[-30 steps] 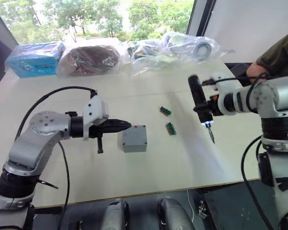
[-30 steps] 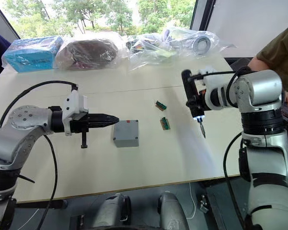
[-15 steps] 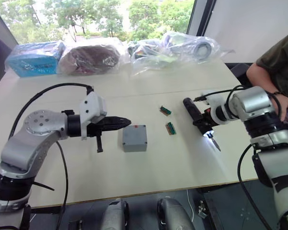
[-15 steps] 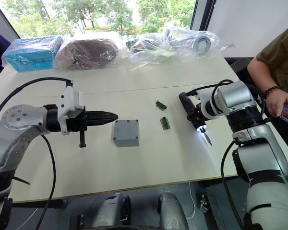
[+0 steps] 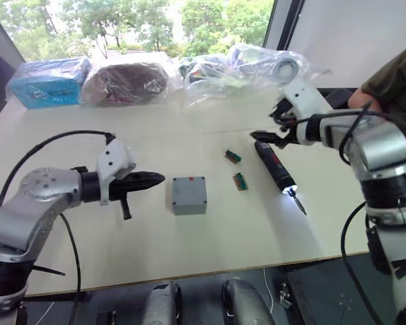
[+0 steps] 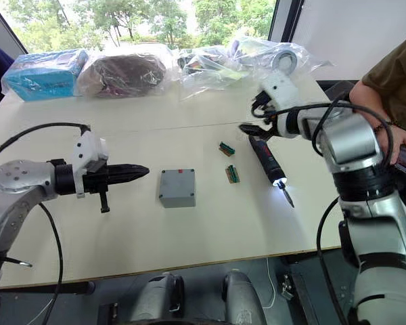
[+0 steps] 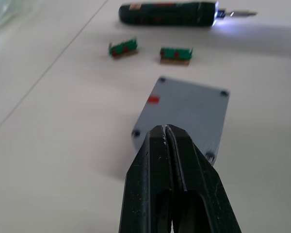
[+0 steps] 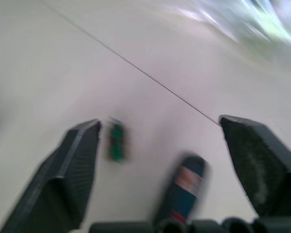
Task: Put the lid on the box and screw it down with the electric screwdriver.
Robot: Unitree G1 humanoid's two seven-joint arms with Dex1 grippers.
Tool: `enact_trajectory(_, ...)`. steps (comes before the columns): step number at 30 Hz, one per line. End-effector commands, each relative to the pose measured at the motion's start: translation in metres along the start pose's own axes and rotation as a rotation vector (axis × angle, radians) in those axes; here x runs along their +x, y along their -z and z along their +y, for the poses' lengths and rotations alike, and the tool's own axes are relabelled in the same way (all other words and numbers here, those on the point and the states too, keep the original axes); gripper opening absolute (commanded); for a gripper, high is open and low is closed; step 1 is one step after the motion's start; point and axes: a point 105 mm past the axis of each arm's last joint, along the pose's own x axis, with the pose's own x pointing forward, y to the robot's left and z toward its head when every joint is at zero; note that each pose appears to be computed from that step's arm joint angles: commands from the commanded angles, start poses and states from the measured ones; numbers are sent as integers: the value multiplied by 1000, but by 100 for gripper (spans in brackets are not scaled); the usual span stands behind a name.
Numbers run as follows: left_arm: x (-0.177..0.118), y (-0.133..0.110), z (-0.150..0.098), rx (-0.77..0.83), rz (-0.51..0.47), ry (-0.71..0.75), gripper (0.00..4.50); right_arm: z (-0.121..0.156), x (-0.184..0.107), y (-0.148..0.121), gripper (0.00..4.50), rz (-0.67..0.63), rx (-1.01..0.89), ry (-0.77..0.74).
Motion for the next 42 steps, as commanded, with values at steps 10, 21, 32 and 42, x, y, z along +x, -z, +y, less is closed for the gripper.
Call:
enact_trajectory(10, 33, 37, -2, -27, 37, 41, 0, 104, 25, 38, 12, -10, 52, -214)
enact_trajectory(21, 65, 34, 9, 13, 19, 52, 0, 137, 37, 49, 12, 42, 69, -313)
enact_trajectory(32, 88, 36, 27, 40, 32, 17, 0, 154, 28, 47, 12, 77, 55, -396)
enact_trajectory(42, 43, 49, 5, 69, 120, 142, 0, 81, 21, 42, 12, 94, -62, -188)
